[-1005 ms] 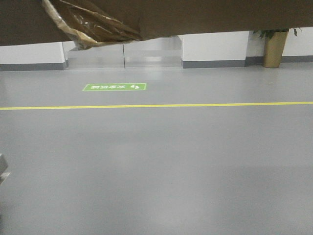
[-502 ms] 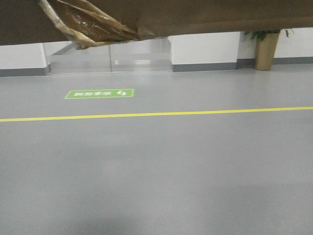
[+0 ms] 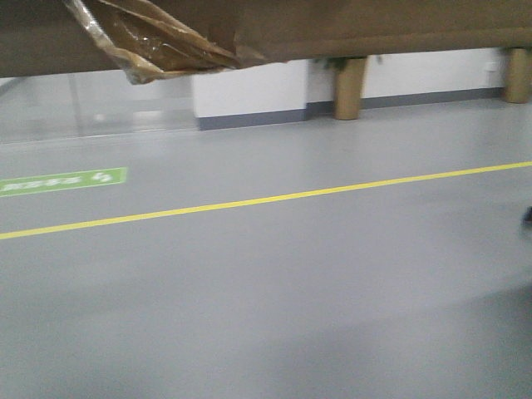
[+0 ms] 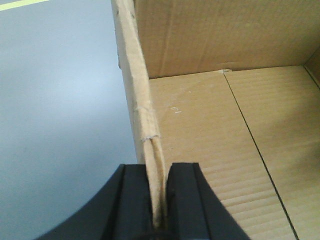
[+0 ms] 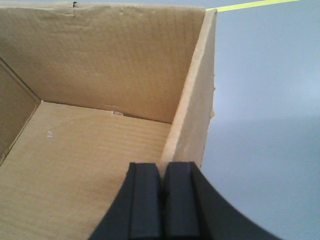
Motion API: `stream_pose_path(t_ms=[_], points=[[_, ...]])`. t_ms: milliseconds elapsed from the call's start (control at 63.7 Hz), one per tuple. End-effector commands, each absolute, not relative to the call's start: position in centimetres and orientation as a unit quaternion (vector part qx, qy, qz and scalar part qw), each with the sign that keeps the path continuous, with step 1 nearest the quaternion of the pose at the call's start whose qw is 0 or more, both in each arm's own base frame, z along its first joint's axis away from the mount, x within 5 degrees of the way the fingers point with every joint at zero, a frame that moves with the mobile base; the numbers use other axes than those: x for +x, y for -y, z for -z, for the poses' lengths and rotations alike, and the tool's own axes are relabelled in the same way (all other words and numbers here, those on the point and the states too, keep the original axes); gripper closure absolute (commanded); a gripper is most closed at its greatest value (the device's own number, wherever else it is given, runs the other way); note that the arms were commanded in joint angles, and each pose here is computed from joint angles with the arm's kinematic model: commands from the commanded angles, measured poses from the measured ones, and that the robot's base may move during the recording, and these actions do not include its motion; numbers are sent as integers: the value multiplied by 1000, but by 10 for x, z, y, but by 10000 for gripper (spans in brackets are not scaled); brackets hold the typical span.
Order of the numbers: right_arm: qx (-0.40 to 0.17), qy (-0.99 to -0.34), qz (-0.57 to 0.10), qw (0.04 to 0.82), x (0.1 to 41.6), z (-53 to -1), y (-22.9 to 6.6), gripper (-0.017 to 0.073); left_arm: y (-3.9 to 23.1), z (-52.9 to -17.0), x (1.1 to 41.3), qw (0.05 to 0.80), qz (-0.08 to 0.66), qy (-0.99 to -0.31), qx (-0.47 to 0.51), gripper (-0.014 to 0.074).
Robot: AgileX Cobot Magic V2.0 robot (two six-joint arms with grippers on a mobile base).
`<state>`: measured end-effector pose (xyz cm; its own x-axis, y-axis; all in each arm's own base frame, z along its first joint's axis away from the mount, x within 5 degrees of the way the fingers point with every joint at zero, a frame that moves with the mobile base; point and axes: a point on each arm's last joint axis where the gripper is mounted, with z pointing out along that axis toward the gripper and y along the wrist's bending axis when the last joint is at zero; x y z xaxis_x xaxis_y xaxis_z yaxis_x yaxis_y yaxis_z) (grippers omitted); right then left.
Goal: Grab carton from right shelf to conveyor
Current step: 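Hold the carton with both grippers while driving away from the shelf, then carry the carton with both grippers up to the red conveyor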
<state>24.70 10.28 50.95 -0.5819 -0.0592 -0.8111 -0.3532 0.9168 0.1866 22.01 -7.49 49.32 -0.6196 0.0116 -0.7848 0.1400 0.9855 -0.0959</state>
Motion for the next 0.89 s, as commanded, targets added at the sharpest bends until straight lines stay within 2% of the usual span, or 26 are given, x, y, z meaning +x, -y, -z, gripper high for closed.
stream_pose_path(t_ms=[0,879], points=[[-116,-860,-149,474,248,-516,-98,627,74,-498,216,449,74,-889,48,610],[-116,-859,-149,476,248,-516,-98,627,72,-498,217,452,63,-889,47,610]])
